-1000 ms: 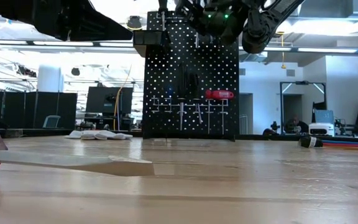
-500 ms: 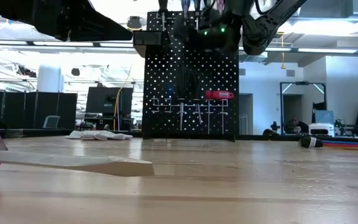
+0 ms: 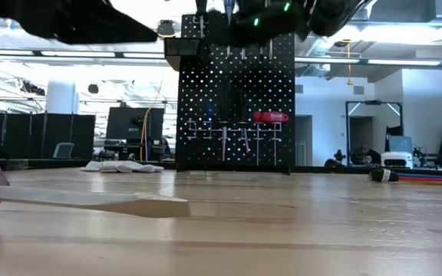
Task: Hang tools onto peg board
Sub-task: Hang the red transparent screwdriver on the pegboard
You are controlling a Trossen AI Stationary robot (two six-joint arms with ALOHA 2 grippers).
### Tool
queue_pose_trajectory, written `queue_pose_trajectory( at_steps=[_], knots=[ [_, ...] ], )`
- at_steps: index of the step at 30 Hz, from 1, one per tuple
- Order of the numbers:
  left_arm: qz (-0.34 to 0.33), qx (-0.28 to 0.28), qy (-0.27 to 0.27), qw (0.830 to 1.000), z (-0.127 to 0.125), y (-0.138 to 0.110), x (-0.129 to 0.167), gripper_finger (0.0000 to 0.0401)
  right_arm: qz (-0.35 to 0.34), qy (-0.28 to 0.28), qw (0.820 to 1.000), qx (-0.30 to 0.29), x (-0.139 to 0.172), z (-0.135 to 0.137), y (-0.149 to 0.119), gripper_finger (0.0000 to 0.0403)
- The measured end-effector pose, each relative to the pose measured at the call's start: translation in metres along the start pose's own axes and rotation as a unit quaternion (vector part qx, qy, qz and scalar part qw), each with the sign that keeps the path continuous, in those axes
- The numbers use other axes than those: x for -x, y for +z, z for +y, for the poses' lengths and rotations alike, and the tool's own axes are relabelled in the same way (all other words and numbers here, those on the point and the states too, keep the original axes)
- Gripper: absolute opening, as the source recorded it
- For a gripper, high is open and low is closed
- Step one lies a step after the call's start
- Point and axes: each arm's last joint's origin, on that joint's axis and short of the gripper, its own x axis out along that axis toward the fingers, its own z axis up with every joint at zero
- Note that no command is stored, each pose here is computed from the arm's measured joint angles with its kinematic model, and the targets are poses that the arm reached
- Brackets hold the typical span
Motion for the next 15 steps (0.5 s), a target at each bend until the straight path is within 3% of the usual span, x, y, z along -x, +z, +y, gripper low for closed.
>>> queue_pose_trajectory(
  at_steps=[5,9,11,15],
  knots=[
    [-0.003,-0.047,-0.061,0.997,-0.019,0.008,0.02,0.0173,0.041,0.107,0.989,0.09,0.037,0.04,0.016,0.0226],
    [0.024,-0.089,-0.209,0.974,-0.039,0.004,0.043,0.0173,0.092,0.243,0.958,0.123,0.077,0.078,0.016,0.0224],
    [0.057,-0.055,-0.276,0.958,-0.046,0.002,0.053,0.0173,0.122,0.307,0.936,0.119,0.099,0.097,0.013,0.0223],
    [0.126,0.069,-0.315,0.938,-0.051,-0.005,0.067,0.0173,0.17,0.384,0.903,0.095,0.137,0.133,0.003,0.0223]
  ],
)
